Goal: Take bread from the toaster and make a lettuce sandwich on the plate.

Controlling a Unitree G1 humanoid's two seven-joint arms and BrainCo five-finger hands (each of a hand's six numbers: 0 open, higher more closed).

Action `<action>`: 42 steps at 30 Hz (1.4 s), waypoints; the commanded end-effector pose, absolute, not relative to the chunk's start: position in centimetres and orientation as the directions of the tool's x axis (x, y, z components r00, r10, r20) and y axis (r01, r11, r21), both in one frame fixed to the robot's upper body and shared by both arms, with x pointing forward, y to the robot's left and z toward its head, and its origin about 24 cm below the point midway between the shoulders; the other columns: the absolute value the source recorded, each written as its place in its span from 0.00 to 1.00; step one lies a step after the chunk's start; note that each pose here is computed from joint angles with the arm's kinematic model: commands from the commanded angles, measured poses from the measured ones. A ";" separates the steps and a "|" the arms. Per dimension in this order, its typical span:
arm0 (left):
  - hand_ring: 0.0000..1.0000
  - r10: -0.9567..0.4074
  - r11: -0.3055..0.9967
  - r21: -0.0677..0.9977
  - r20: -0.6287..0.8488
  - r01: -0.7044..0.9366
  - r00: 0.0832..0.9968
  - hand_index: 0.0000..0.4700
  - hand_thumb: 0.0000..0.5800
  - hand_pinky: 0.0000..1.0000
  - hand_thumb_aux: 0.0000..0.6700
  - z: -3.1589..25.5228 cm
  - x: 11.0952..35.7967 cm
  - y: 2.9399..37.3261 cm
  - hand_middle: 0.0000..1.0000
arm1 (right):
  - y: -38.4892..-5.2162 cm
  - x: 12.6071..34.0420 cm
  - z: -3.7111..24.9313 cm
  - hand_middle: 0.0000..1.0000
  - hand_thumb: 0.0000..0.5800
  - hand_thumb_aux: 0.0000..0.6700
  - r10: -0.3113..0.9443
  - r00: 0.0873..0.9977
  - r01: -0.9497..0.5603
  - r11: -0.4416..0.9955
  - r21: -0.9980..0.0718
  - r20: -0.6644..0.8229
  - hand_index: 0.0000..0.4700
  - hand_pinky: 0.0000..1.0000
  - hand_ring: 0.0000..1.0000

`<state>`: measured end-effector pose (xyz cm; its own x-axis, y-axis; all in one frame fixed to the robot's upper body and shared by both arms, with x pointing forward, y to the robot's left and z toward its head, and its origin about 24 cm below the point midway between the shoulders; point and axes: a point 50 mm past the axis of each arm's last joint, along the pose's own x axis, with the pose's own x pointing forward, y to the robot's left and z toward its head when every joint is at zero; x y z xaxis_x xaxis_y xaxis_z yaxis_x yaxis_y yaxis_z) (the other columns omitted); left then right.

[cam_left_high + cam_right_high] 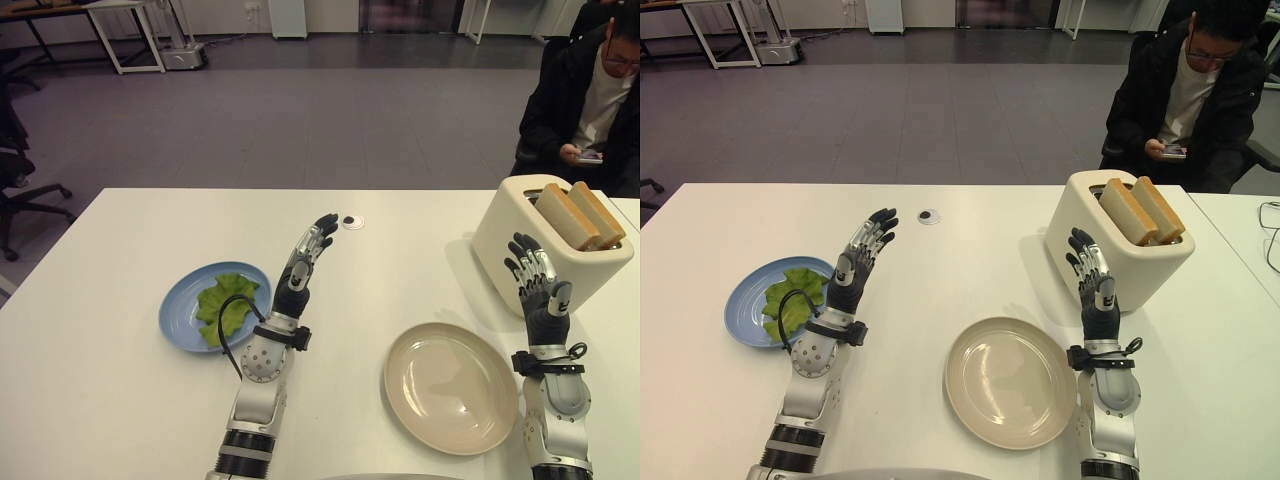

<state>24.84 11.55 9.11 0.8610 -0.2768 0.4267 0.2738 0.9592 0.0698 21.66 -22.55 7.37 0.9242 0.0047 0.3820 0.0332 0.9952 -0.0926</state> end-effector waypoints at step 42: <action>0.07 -0.274 0.961 0.089 0.427 0.262 0.862 0.00 0.00 0.07 0.00 9.4 24.5 12.0 0.07 | -38.3 27.4 14.4 0.00 0.26 0.14 -0.274 0.940 0.321 0.495 -0.807 0.205 0.14 0.00 0.00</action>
